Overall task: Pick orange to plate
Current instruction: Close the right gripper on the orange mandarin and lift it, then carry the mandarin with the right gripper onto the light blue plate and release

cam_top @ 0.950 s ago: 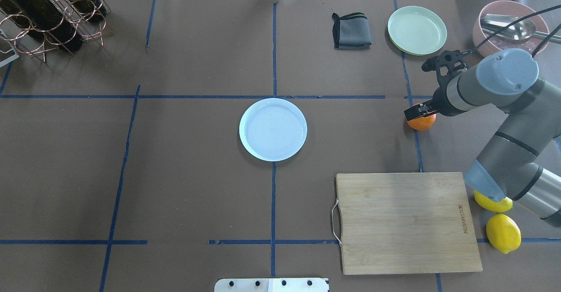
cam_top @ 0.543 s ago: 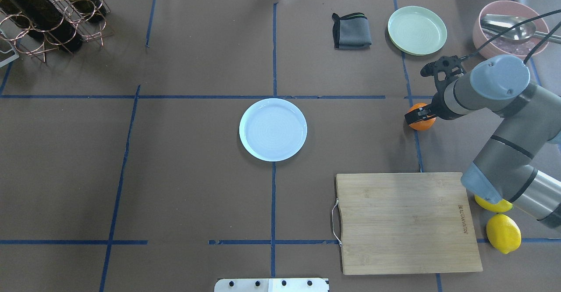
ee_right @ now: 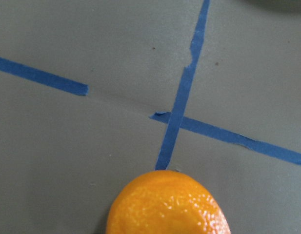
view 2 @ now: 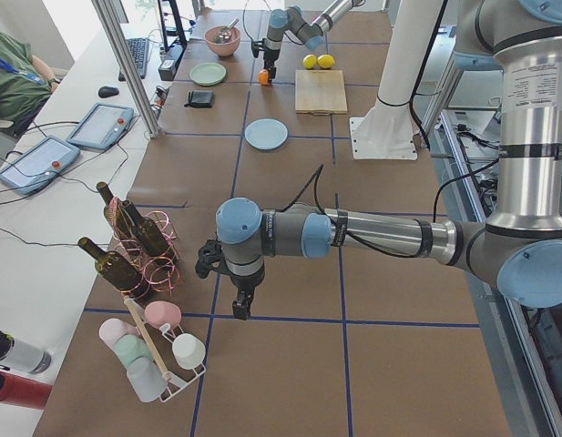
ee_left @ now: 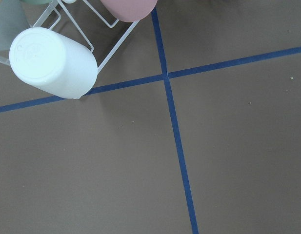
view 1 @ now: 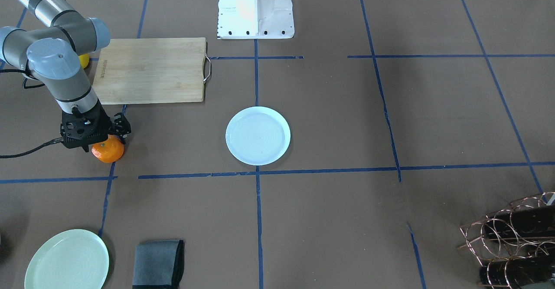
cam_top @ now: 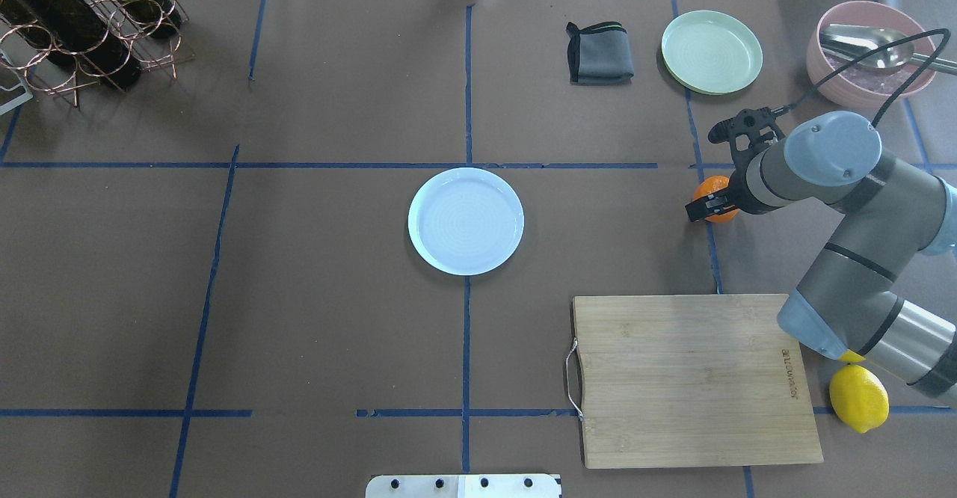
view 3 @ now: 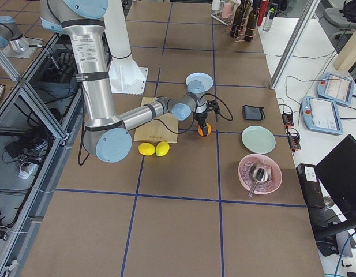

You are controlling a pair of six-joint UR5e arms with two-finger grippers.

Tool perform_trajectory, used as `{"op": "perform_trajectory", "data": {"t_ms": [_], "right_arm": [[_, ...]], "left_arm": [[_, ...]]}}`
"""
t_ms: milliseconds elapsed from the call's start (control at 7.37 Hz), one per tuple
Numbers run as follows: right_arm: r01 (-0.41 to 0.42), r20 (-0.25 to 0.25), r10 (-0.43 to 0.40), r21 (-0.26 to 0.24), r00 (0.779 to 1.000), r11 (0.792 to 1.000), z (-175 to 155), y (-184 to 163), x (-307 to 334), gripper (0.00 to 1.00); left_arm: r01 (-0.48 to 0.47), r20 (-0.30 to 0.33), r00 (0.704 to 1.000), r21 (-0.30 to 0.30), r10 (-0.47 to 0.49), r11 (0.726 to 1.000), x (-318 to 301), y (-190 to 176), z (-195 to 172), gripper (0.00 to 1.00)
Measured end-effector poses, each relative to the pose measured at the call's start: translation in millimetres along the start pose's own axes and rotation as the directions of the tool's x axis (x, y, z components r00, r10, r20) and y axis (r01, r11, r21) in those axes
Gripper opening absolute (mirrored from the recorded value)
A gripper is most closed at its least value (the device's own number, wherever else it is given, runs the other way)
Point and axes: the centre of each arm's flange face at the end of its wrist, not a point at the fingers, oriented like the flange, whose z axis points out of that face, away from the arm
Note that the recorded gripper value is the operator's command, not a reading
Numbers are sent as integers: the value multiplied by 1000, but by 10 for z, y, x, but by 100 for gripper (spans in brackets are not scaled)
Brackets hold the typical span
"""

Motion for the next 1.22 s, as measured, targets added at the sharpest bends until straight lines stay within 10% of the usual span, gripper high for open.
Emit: {"op": "perform_trajectory", "data": {"t_ms": [271, 679, 1221], "right_arm": [[8, 1, -8, 8, 1000, 1000, 31, -84, -110, 27], [-6, 43, 4, 52, 999, 999, -173, -332, -451, 32], [-184, 82, 177, 98, 981, 978, -631, -1054, -2471, 37]], "left_arm": [[0, 0, 1000, 0, 0, 1000, 1, 0, -1, 100], [0, 0, 1000, 0, 0, 1000, 1, -2, -2, 100], [1, 0, 1000, -1, -1, 1000, 0, 5, 0, 100]]}}
